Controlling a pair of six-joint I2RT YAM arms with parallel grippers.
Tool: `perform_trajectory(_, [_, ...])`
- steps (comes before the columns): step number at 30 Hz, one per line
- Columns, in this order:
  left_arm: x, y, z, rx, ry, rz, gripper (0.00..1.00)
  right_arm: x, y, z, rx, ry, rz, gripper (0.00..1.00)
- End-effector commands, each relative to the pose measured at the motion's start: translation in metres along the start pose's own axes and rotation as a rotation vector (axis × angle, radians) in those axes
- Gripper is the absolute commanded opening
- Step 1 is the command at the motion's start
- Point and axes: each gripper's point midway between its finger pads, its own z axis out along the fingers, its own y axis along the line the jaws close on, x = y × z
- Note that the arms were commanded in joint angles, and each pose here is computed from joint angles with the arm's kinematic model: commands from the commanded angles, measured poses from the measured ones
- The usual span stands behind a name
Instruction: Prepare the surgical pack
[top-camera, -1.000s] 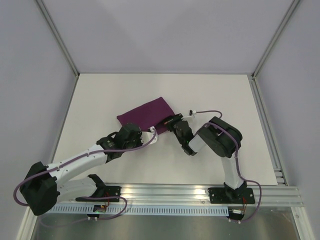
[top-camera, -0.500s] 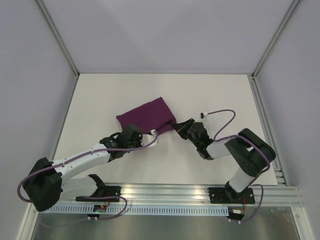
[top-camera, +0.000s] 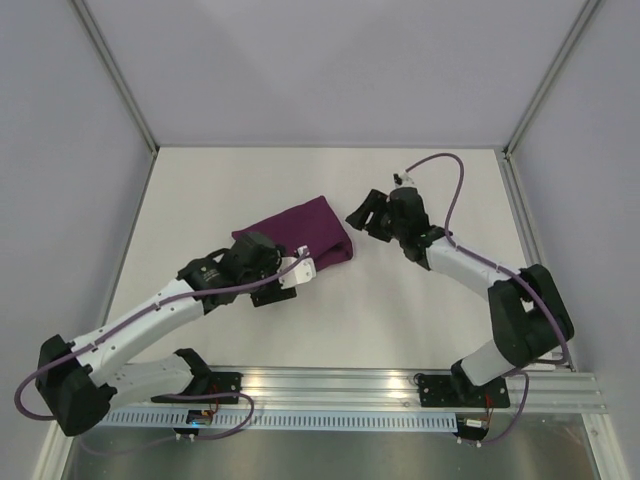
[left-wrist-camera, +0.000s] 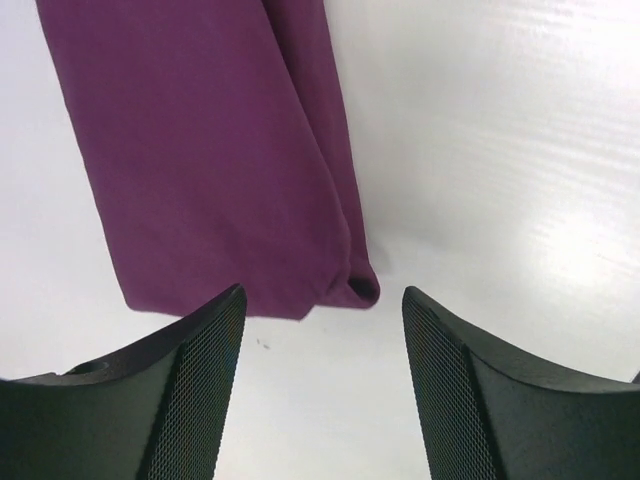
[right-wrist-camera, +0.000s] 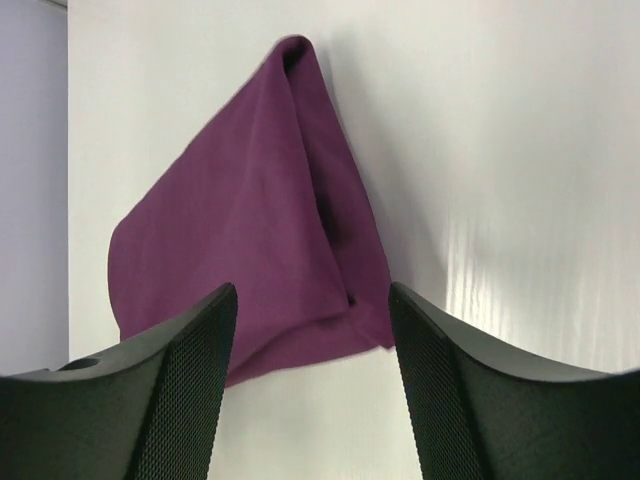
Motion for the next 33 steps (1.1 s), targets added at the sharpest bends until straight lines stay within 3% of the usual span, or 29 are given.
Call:
perform_trajectory(1, [-0.024, 0.0, 0.007, 0.039, -0.046, -0.102, 0.73, 0.007, 0.004, 0.015, -0.004, 0.109, -0.134, 0.64])
perform_trajectory(8, [-0.004, 0.012, 0.057, -0.011, 0.096, -0.083, 0.54, 0.03, -0.004, 0.045, -0.018, 0.187, -0.082, 0.58])
perform_trajectory(10, [0.001, 0.016, 0.063, -0.046, 0.107, -0.07, 0.38, 0.046, -0.015, 0.046, -0.014, 0.22, -0.066, 0.49])
perform_trajectory(11, [0.007, 0.015, 0.064, -0.051, 0.124, -0.057, 0.25, 0.049, -0.01, 0.047, -0.048, 0.223, -0.063, 0.38])
perform_trajectory(15, [0.02, 0.006, 0.064, -0.03, 0.149, -0.038, 0.0, 0.077, -0.013, 0.047, -0.097, 0.293, -0.044, 0.2])
perform_trajectory(16, [0.024, 0.002, 0.063, -0.02, 0.158, -0.033, 0.0, 0.077, -0.014, 0.045, -0.096, 0.283, -0.037, 0.14])
perform_trajectory(17, [0.029, -0.003, 0.062, -0.007, 0.166, -0.027, 0.0, 0.083, -0.024, 0.042, -0.074, 0.283, -0.033, 0.01])
perform_trajectory(23, [0.062, -0.025, 0.06, 0.044, 0.226, 0.045, 0.0, 0.087, -0.045, 0.03, -0.018, 0.262, -0.062, 0.0])
perform_trajectory(29, [0.075, -0.01, 0.054, -0.002, 0.256, 0.0, 0.0, 0.099, -0.059, 0.014, 0.002, 0.272, -0.096, 0.01])
perform_trajectory(30, [0.074, -0.01, 0.054, -0.001, 0.25, -0.005, 0.0, 0.099, -0.058, 0.013, -0.006, 0.275, -0.101, 0.04])
perform_trajectory(31, [0.074, -0.009, 0.052, 0.0, 0.254, -0.005, 0.0, 0.104, -0.058, 0.009, -0.015, 0.3, -0.102, 0.16])
perform_trajectory(33, [0.067, -0.011, 0.045, 0.028, 0.237, -0.008, 0.17, 0.105, -0.055, 0.006, -0.026, 0.311, -0.118, 0.3])
